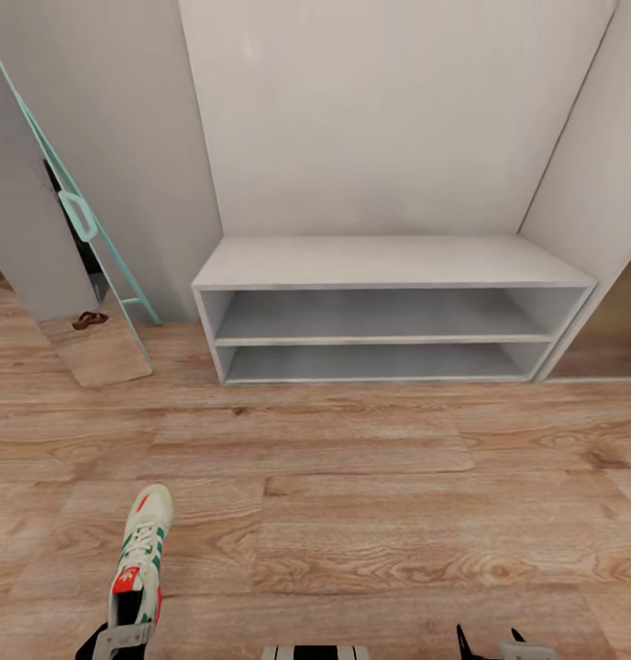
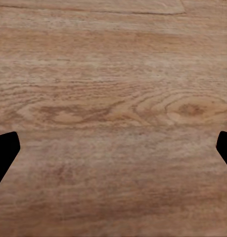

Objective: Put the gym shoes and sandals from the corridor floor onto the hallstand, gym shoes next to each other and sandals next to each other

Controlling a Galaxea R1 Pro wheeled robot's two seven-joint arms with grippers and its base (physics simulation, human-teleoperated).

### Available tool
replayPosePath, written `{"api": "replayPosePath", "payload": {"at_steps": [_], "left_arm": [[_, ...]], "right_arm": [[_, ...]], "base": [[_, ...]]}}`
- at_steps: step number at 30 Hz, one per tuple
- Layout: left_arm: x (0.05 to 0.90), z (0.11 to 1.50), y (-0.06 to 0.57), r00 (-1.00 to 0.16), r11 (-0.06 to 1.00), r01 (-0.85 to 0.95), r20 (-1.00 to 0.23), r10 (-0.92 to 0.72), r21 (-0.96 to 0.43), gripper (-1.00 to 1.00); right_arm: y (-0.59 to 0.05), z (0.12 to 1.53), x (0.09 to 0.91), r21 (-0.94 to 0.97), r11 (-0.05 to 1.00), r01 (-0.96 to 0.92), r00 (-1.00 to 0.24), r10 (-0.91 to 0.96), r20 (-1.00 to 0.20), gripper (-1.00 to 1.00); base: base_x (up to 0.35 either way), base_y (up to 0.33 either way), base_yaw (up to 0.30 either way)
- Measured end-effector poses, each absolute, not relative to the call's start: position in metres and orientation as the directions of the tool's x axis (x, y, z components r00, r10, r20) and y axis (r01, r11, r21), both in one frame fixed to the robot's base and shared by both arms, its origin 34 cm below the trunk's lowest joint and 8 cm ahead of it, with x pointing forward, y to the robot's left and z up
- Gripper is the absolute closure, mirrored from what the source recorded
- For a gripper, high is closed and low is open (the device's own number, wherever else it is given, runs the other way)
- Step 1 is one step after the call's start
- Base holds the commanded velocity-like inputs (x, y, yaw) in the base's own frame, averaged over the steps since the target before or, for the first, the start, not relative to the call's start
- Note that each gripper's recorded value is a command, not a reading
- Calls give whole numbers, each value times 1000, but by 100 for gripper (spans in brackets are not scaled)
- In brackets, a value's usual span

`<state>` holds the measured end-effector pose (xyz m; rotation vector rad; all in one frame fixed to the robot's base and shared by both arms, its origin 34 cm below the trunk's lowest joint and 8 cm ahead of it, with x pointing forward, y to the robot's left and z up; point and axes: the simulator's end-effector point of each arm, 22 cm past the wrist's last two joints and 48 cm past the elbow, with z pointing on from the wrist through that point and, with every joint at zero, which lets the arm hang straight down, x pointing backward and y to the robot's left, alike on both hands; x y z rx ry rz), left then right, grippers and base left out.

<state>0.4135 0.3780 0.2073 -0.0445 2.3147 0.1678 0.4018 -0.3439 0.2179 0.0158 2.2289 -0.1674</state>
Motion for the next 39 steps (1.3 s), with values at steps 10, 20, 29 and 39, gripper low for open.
{"api": "replayPosePath", "payload": {"at_steps": [10, 20, 29, 39], "left_arm": [[424, 227, 365, -617, 992, -95, -787, 9, 85, 100], [434, 244, 367, -578, 991, -102, -816, 8, 82, 100], [443, 258, 366, -548, 992, -105, -837, 7, 77, 100], [451, 275, 366, -528, 991, -107, -849, 6, 74, 100]], "right_arm": [[-348, 235, 413, -118, 991, 69, -577, -57, -815, -100], [-345, 252, 426, -111, 991, 77, -536, -52, -842, -100], [-342, 266, 435, -104, 991, 84, -505, -48, -862, -100], [-340, 283, 442, -101, 991, 84, -487, -48, -872, -100]], "base": [[0, 0, 0], [0, 0, 0], [0, 0, 105], [0, 0, 261]]}}
